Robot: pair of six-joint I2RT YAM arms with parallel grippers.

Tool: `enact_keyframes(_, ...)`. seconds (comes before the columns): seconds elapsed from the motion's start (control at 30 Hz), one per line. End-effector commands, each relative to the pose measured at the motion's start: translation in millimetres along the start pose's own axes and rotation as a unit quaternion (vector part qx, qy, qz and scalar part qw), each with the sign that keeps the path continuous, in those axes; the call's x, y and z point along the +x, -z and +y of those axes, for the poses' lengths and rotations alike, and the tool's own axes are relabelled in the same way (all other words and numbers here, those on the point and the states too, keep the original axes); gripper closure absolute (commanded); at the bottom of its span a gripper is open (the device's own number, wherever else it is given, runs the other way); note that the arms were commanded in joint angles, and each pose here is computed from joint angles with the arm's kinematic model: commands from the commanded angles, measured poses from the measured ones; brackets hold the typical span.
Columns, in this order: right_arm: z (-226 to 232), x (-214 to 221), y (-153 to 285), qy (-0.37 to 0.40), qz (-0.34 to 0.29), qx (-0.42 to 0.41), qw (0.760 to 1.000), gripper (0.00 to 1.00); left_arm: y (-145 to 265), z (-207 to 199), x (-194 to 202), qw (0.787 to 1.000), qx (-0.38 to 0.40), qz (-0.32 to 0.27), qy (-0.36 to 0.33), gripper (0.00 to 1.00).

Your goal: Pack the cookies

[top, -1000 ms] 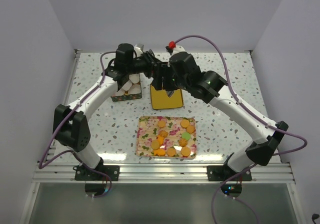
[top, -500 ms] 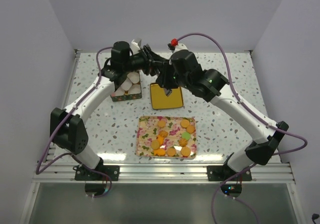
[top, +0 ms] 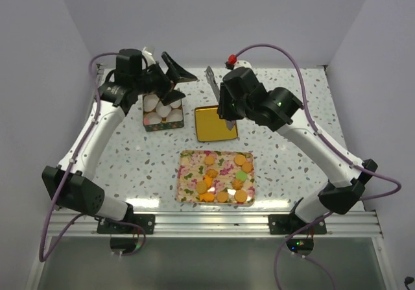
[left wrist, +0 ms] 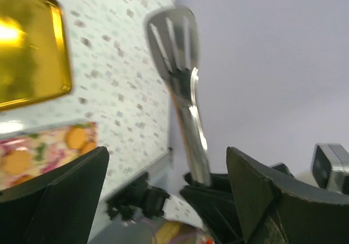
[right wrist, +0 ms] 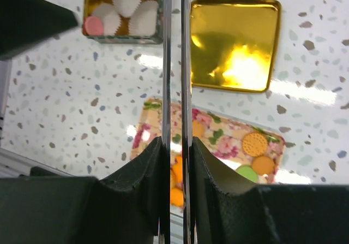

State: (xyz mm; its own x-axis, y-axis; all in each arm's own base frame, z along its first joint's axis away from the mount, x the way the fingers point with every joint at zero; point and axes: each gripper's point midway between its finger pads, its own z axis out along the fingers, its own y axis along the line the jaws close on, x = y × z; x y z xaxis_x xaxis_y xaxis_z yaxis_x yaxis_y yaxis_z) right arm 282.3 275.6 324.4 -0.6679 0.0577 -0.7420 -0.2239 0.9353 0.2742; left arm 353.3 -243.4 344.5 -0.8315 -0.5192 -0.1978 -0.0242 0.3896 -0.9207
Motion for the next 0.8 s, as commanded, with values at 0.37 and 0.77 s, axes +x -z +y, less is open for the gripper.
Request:
enact_keyframes(0.37,-39,159,86,0.049,0.188,0.043,0.98,0.79,166,104,-29,0.882,-0.345,-0.217,-0.236,0.0)
enact_keyframes(0.77,-25,198,63,0.056,0.225,0.059,0.971,0.53,180,120,4,0.891,-0.324,-0.2,-0.249,0.0)
